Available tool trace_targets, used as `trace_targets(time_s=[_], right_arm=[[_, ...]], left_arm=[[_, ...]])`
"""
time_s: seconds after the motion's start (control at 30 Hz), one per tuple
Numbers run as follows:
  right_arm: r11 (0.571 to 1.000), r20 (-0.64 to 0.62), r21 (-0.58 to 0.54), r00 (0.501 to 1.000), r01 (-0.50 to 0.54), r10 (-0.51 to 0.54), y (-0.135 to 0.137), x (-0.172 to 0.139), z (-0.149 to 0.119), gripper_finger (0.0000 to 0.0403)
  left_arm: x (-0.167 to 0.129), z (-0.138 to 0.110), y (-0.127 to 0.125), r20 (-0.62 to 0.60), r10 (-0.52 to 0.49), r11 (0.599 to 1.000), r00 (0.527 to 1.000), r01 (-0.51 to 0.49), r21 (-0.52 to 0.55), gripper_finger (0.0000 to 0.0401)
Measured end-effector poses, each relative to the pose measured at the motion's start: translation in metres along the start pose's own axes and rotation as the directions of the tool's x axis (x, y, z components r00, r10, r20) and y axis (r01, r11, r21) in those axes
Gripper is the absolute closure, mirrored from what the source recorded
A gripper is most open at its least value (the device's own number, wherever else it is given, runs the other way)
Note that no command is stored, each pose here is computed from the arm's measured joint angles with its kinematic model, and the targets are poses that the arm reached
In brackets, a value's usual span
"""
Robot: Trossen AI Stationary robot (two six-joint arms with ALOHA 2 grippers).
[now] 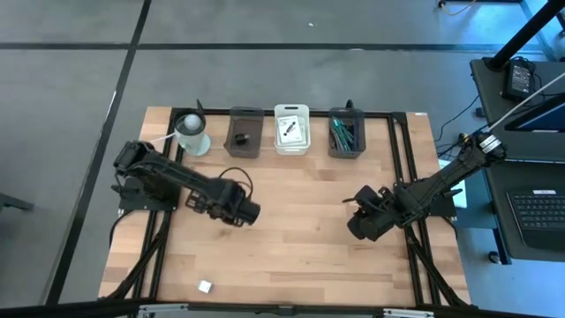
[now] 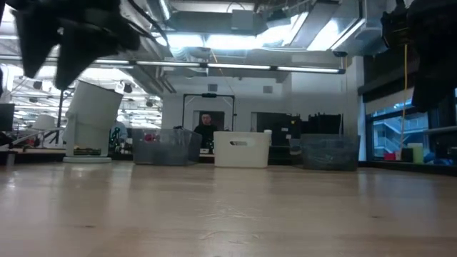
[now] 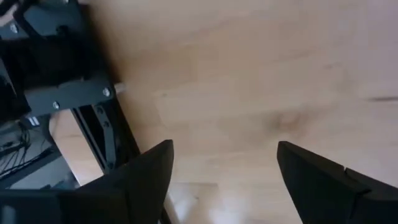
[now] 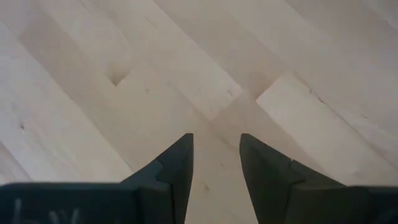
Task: Pick and place items into bin
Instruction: Put the white charger adapter into the left black bin
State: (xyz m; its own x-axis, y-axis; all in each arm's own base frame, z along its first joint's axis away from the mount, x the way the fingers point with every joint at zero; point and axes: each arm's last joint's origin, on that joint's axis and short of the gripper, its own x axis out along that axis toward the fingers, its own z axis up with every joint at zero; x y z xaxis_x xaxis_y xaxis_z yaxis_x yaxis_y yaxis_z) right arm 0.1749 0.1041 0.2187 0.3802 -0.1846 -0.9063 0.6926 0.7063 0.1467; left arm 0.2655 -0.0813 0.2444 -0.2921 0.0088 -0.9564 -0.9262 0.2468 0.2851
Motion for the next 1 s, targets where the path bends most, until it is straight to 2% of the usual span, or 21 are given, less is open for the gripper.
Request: trace_targets(time_s=[0.1,0.2,0.27,0.37,0.4,0.5,0.57,0.6,0.7,0.77,0.87,1.0], right_arm=[[1.000,0.008,-0.001,1.000,0.002,-0.002,0.000,0.000,0.000,0.0268],[1.000,0.018,-0.001,1.000,0.004,-0.004,0.000,0.000,0.001,0.0268],[1.000,0.019,-0.001,1.000,0.004,-0.004,0.000,0.000,0.001,0.0268],[1.000,0.019,0.000,1.000,0.004,-0.004,0.000,0.000,0.001,0.0268],[1.000,0.019,0.003,1.000,0.004,-0.004,0.000,0.000,0.001,0.0268],[1.000,0.020,0.013,1.000,-0.001,0.001,0.000,0.000,0.001,0.0268],[0.999,0.022,0.038,1.000,-0.009,0.008,0.001,0.000,0.001,0.0268],[0.998,0.025,0.054,1.000,-0.012,0.010,0.001,0.000,0.001,0.0268],[0.996,0.044,0.091,0.999,-0.016,0.012,0.002,0.000,0.002,0.0268],[0.992,0.055,0.128,0.998,-0.018,0.011,0.002,0.000,0.002,0.0268],[0.984,0.060,0.175,0.998,-0.023,0.012,0.002,0.000,0.002,0.0268],[0.971,0.061,0.235,0.998,-0.031,0.017,0.003,0.000,0.002,0.0268]], left_arm=[[0.002,-0.017,0.001,0.017,0.000,1.000,1.000,-0.001,0.025,0.0116],[0.004,-0.037,0.002,0.028,-0.012,0.986,1.000,0.007,0.168,0.0118],[0.005,-0.050,0.003,0.031,-0.018,0.960,0.999,0.009,0.279,0.0119],[0.008,-0.071,0.008,0.040,-0.020,0.888,0.999,-0.001,0.460,0.0120],[0.009,-0.079,0.010,0.042,-0.019,0.850,0.999,-0.006,0.527,0.0120],[0.012,-0.097,0.016,0.061,-0.030,0.678,0.998,-0.024,0.735,0.0120],[0.014,-0.104,0.017,0.087,-0.053,0.572,0.995,-0.041,0.819,0.0120],[0.014,-0.107,0.016,0.103,-0.081,0.545,0.991,-0.043,0.837,0.0120],[0.015,-0.117,0.011,0.135,-0.201,0.506,0.970,-0.015,0.862,0.0120],[0.015,-0.126,0.008,0.140,-0.279,0.448,0.950,0.000,0.894,0.0120],[0.015,-0.145,0.005,0.094,-0.395,0.285,0.914,0.024,0.958,0.0120],[0.018,-0.173,0.013,0.039,-0.462,0.078,0.886,-0.003,0.997,0.0121]])
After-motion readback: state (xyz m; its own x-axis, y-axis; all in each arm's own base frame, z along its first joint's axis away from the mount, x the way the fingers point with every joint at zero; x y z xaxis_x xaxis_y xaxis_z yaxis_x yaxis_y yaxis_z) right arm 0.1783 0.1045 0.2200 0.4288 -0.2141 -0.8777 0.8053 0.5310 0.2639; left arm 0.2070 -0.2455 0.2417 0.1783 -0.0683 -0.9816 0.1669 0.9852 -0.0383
